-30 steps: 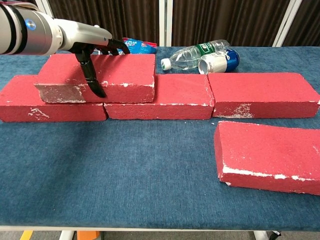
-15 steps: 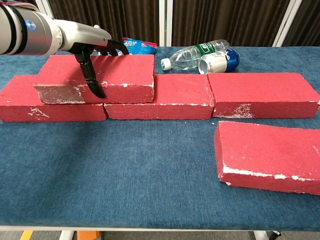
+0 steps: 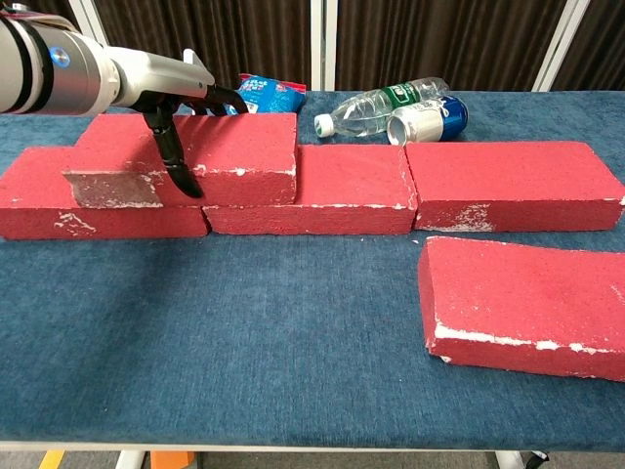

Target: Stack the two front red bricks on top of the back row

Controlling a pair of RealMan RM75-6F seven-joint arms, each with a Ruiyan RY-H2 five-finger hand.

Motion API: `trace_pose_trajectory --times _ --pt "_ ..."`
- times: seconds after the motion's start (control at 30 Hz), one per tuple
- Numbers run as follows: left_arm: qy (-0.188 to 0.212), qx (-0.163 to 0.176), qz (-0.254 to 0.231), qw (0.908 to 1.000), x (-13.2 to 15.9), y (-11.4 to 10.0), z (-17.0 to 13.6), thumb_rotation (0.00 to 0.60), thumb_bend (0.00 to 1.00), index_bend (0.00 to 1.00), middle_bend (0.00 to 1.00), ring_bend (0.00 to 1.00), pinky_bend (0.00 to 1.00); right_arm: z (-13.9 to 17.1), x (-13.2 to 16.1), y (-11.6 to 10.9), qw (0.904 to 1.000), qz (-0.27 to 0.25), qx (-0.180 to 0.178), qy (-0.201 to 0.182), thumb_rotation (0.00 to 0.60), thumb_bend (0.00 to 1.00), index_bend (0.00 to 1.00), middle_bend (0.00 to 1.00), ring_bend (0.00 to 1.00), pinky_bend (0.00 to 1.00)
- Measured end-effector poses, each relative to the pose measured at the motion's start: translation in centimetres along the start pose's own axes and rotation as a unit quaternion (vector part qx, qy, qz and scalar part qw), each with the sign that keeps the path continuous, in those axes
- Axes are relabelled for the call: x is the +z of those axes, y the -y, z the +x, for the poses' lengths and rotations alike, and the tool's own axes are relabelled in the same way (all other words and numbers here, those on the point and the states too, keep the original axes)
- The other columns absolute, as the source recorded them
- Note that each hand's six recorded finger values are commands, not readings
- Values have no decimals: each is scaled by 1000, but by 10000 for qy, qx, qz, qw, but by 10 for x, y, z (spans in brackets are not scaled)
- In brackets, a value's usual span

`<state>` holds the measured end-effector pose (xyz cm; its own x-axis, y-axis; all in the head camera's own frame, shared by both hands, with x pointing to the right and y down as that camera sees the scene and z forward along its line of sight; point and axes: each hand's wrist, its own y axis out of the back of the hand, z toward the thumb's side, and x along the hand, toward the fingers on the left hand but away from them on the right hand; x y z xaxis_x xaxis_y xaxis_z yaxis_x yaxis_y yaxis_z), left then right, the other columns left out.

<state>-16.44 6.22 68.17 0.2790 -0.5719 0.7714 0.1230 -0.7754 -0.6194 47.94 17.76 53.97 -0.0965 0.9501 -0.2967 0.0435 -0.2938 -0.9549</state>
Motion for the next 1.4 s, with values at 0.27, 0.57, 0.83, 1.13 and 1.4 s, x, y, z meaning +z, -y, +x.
trace_pose_trajectory --times 0.27,0.57,0.83,1.13,1.4 --pt "-15 -76 -28 10000 -1 4 1 600 0 65 70 99 0 0 0 2 10000 -6 21 -1 600 195 0 0 0 0" --pt "61 -74 -157 9998 1 1 1 600 0 44 0 0 0 0 -1 2 10000 -3 21 11 600 195 0 0 0 0" --pt "110 -39 -233 9997 3 -1 -1 600 0 41 0 0 0 0 0 2 10000 6 10 5 600 195 0 0 0 0" --pt "127 40 -254 9996 4 -5 -2 600 0 40 0 0 0 0 0 1 10000 15 12 11 600 195 0 0 0 0" --pt "142 46 -256 9996 5 -4 -3 600 0 39 0 0 0 0 0 1 10000 14 10 19 600 196 0 0 0 0"
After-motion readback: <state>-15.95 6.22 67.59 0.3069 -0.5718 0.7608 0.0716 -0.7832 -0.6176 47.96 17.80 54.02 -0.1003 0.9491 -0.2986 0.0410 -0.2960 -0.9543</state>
